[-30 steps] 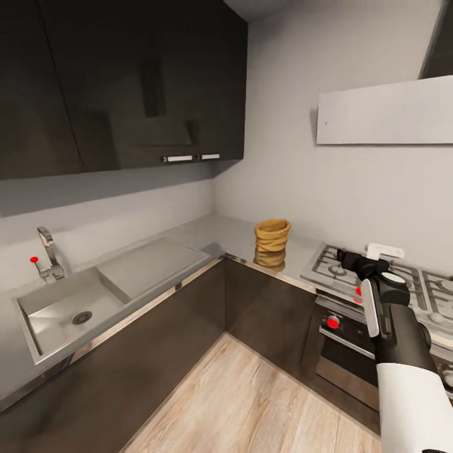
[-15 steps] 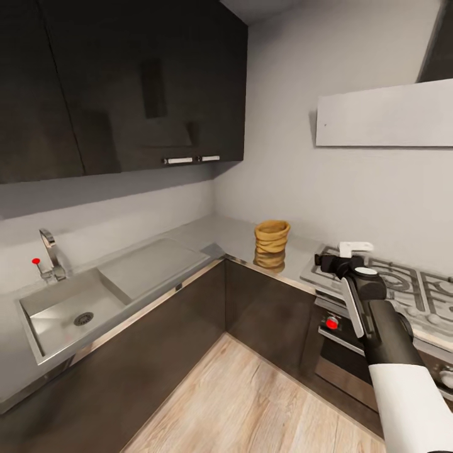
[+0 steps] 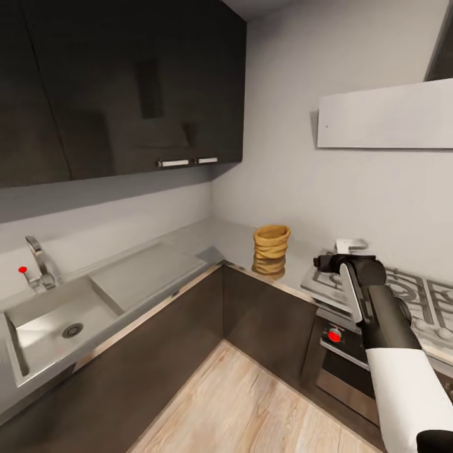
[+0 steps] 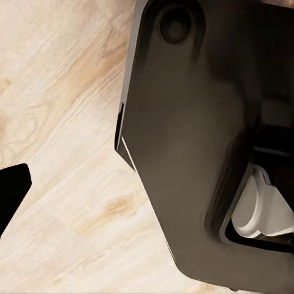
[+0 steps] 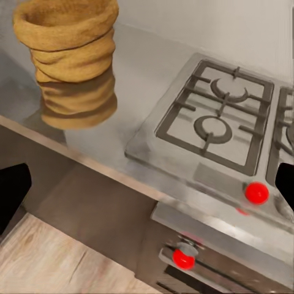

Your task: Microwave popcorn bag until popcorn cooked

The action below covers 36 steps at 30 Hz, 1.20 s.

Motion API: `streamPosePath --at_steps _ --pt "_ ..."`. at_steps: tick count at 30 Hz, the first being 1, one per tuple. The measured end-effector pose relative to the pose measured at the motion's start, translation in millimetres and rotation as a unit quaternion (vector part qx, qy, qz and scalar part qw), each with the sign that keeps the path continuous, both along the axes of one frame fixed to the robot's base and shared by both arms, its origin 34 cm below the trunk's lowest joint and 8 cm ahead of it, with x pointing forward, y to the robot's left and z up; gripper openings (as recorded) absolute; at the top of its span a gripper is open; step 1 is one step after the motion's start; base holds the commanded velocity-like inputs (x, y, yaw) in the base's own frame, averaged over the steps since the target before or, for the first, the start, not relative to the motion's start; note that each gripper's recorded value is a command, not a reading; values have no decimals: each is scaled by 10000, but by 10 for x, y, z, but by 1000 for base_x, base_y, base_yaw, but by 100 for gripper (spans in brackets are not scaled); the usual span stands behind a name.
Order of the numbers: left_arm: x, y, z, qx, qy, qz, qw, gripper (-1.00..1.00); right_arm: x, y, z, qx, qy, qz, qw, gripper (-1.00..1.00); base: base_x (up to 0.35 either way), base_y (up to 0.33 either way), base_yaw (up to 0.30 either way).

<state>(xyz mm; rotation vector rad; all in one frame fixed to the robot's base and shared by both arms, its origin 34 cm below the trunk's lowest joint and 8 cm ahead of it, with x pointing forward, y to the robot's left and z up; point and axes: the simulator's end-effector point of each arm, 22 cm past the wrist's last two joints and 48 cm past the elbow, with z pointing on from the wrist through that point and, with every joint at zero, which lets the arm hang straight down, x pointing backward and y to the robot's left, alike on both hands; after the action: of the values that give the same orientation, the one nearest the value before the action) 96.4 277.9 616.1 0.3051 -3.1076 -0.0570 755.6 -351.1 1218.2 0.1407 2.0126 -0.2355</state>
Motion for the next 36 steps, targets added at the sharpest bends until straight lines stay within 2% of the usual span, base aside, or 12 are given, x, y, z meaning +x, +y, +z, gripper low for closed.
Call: streamPosePath --at_steps 5,8,10,13,16,19,21,24,29,32,36 --pt "-11 0 12 -1 7 0 10000 100 239 -27 281 71 37 -32 10000 100 311 -9 0" --pt "-14 -1 13 -2 13 0 10000 100 513 -47 586 160 135 -51 9998 100 327 -1 0" --pt "-14 -1 13 -2 12 1 10000 100 700 -53 898 247 245 -56 9994 100 331 0 0" --pt "-15 -1 13 -3 13 1 10000 100 816 -50 1231 321 281 -48 9991 100 332 0 0" --pt "-15 -6 13 -6 13 1 10000 100 899 -52 1728 379 233 -53 9990 100 332 0 0" --pt "-14 -2 13 -3 13 0 10000 100 898 -132 2115 329 230 -227 9989 100 332 0 0" --pt "-15 -6 13 -6 14 0 10000 100 882 -193 2192 278 299 -363 9985 100 332 0 0" --pt "-15 -11 12 -9 16 1 10000 100 872 -227 2096 253 507 -450 9974 100 332 0 0" --pt "-13 -13 12 -9 11 0 10000 100 818 -186 1440 398 1318 -430 9895 100 333 0 0" --pt "-13 -13 12 -9 10 -1 10000 100 673 -47 772 658 2108 -319 9748 100 337 0 0" --pt "-12 -21 12 -14 8 -4 10000 100 590 -1 545 691 2396 -287 9680 100 337 0 0"
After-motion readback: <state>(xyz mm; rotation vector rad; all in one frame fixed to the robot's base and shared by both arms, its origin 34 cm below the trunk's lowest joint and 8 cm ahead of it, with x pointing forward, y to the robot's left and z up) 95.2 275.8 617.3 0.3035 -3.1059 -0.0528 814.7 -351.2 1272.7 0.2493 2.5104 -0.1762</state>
